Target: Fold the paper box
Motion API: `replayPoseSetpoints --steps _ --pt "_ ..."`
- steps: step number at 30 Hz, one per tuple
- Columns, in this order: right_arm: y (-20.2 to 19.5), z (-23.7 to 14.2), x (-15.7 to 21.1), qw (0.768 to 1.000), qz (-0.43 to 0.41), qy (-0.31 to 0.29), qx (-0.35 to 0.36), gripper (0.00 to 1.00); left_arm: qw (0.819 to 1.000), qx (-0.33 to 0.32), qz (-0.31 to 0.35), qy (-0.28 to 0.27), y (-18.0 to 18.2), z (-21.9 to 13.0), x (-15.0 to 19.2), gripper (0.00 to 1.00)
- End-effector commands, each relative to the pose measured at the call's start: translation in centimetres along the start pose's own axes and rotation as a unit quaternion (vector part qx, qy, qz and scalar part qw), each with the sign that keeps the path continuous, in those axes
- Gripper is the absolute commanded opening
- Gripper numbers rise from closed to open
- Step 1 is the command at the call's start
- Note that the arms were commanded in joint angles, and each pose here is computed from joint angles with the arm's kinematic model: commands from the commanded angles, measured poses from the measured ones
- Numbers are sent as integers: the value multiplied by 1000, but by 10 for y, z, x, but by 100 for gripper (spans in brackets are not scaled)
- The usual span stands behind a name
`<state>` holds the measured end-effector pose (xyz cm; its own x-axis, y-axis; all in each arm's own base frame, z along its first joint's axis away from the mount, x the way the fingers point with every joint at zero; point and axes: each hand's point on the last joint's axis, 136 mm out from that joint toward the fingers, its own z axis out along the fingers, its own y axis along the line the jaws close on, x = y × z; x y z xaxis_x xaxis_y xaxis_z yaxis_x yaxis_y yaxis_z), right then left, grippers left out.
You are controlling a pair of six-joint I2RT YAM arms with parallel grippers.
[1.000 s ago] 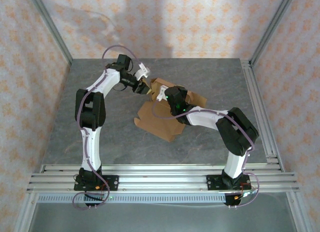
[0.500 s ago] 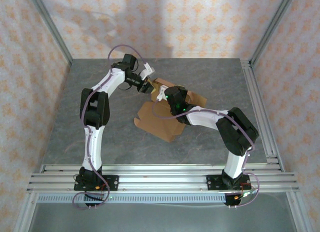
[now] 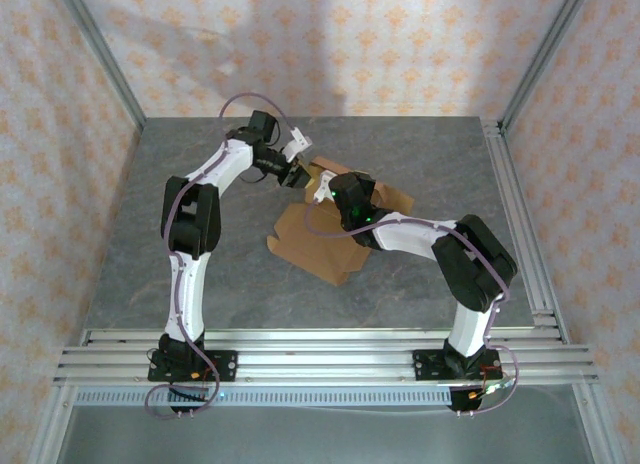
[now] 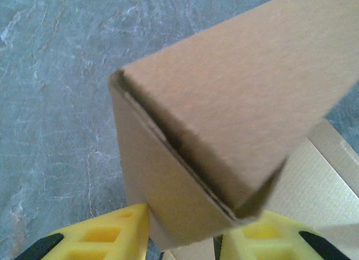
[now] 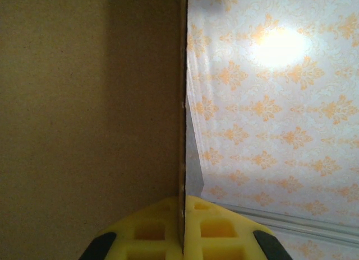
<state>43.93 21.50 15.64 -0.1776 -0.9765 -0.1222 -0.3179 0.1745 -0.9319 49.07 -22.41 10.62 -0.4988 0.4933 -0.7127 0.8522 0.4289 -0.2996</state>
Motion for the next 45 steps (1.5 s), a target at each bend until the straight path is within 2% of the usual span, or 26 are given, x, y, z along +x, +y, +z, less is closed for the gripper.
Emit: replayPoseSetpoints --steps 1,10,26,28,31,33,36,40,42,45 --pt "0 -5 -5 1000 2 -3 -6 0 999 -48 -1 -22 4 -4 -17 35" --pt "0 -5 -8 1000 5 -6 -4 0 995 -89 -17 -37 13 -2 -21 33" --pt "1 -12 -19 999 35 -10 6 1 987 -142 -35 -60 14 3 -21 9" --pt "-3 -17 -23 998 58 -21 -4 10 988 -141 -35 -58 12 2 -19 9" --pt "-11 -30 -28 991 117 -45 -41 31 987 -146 -38 -60 12 1 -18 8" --pt "-18 -45 -35 977 182 -77 -83 48 986 -147 -38 -63 12 1 -18 6" --pt "-30 -68 -45 946 264 -122 -144 66 986 -148 -39 -64 11 1 -17 6" --pt "-50 -93 -50 881 384 -173 -216 76 985 -156 -32 -63 9 4 -15 6" --pt "-70 -102 -49 843 449 -196 -223 77 984 -164 -27 -66 7 3 -15 6" --pt "-101 -102 -41 785 545 -199 -219 77 981 -176 -13 -78 1 2 -19 6"
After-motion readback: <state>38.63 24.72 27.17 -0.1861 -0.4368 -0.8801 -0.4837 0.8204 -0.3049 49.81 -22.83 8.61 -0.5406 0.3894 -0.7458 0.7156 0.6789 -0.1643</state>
